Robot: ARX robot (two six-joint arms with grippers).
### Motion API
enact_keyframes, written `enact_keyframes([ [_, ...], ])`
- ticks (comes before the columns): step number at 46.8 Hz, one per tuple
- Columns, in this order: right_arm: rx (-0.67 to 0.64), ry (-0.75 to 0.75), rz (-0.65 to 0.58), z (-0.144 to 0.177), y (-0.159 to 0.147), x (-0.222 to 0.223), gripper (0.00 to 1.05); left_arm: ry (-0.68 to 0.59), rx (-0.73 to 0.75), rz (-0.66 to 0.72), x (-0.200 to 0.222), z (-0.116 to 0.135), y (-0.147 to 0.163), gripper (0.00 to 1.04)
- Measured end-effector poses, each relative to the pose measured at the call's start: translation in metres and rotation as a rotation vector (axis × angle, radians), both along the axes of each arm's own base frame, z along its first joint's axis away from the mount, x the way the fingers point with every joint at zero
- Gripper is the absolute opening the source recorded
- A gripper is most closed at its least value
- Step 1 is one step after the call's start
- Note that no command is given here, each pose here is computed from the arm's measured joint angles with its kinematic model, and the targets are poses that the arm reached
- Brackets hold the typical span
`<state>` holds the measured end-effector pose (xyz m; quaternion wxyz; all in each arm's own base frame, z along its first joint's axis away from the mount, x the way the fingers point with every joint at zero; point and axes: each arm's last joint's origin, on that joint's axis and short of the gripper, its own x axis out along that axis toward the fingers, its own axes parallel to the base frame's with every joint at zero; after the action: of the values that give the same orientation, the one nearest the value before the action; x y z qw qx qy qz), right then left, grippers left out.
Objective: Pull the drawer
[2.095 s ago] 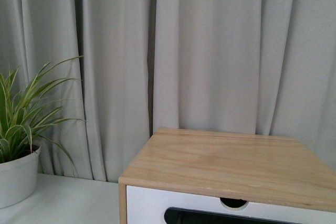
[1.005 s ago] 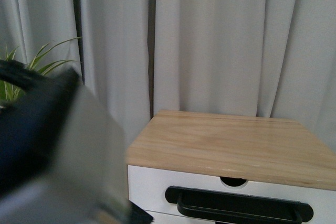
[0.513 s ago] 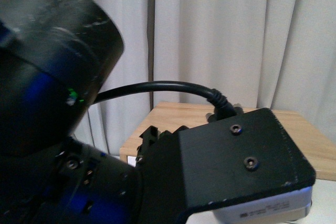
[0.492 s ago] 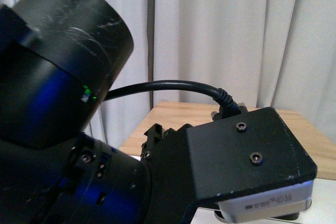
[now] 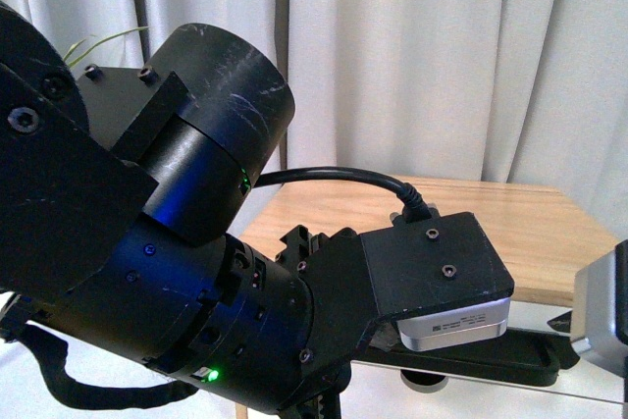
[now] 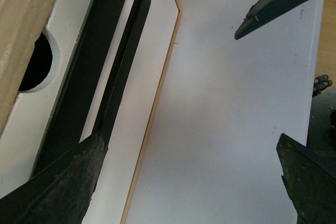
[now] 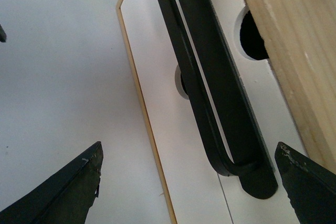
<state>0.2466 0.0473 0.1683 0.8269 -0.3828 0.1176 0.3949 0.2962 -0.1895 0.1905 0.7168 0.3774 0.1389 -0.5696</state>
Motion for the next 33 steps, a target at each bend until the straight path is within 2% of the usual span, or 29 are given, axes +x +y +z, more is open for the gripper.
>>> enact_keyframes([
  [19,-0.004,-0.012,0.034,-0.012,0.011,0.019,0.96,-0.036,0.009,0.057,0.022,0.001,-0.005,0.99],
  [33,0.025,-0.013,0.028,-0.021,0.021,0.030,0.96,-0.013,0.045,0.084,0.028,-0.009,-0.002,0.99],
])
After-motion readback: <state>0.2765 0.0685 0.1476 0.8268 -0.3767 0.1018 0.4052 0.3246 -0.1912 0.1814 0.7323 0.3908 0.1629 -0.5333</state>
